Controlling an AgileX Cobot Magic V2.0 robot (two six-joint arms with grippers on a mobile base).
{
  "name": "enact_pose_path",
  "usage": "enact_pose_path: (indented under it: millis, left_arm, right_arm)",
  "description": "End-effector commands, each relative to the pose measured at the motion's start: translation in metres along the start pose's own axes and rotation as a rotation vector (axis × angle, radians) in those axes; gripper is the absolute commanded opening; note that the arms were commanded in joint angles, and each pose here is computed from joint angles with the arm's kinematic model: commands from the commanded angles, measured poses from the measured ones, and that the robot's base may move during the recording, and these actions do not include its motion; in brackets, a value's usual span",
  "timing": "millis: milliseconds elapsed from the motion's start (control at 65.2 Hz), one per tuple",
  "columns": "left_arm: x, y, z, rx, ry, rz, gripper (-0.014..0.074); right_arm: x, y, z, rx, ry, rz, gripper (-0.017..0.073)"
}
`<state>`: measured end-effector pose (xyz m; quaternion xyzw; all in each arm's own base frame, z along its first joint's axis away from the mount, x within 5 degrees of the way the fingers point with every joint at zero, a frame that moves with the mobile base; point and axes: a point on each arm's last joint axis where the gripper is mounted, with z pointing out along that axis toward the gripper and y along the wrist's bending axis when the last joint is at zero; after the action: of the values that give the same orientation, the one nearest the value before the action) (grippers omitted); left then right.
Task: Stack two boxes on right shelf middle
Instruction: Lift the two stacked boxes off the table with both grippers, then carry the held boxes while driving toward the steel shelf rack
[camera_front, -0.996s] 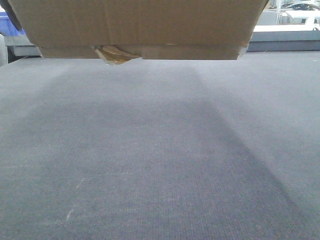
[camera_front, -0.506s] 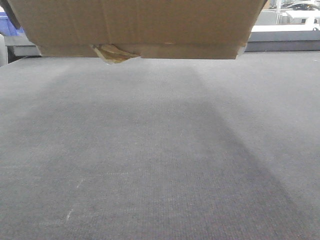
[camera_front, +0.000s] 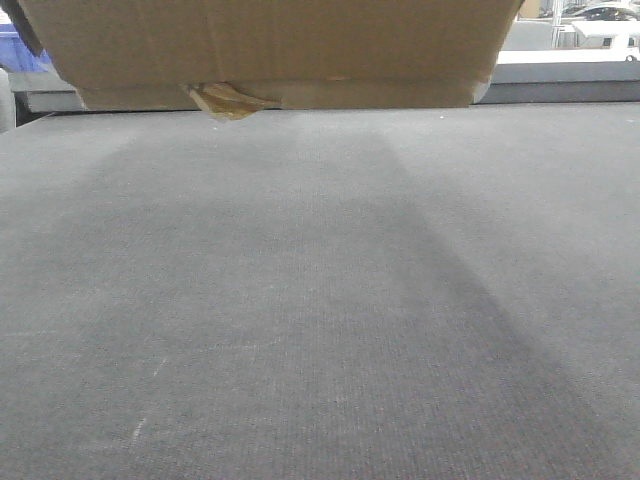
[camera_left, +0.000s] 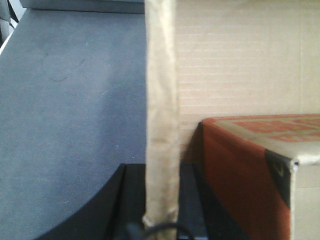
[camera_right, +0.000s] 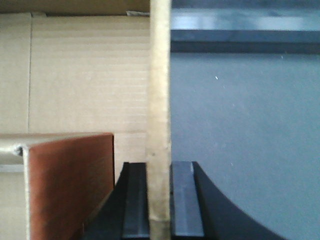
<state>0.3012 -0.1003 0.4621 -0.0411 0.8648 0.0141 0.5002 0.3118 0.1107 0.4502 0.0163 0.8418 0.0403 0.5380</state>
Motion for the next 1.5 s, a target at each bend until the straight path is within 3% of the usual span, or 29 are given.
enact_pose_path:
  millis: [0,582,1487]
  left_arm:
    - [-0.009,0.004,-0.011,0.010,-0.065,-0.001,-0.0111]
    - [-0.009,0.004,-0.011,0.010,-0.065,-0.001,-0.0111]
    - [-0.009,0.004,-0.011,0.008,-0.066,0.000,-0.0111]
  right_arm:
    - [-0.014,0.000,-0.005,-0.031,-0.107,-0.023,-0.0151]
    - [-0.029,0.012,-0.009,-0.163,-0.281,-0.027,-0.0151]
    - [-0.030,0.013,-0.010,-0.173,-0.295,-0.027,-0.0151]
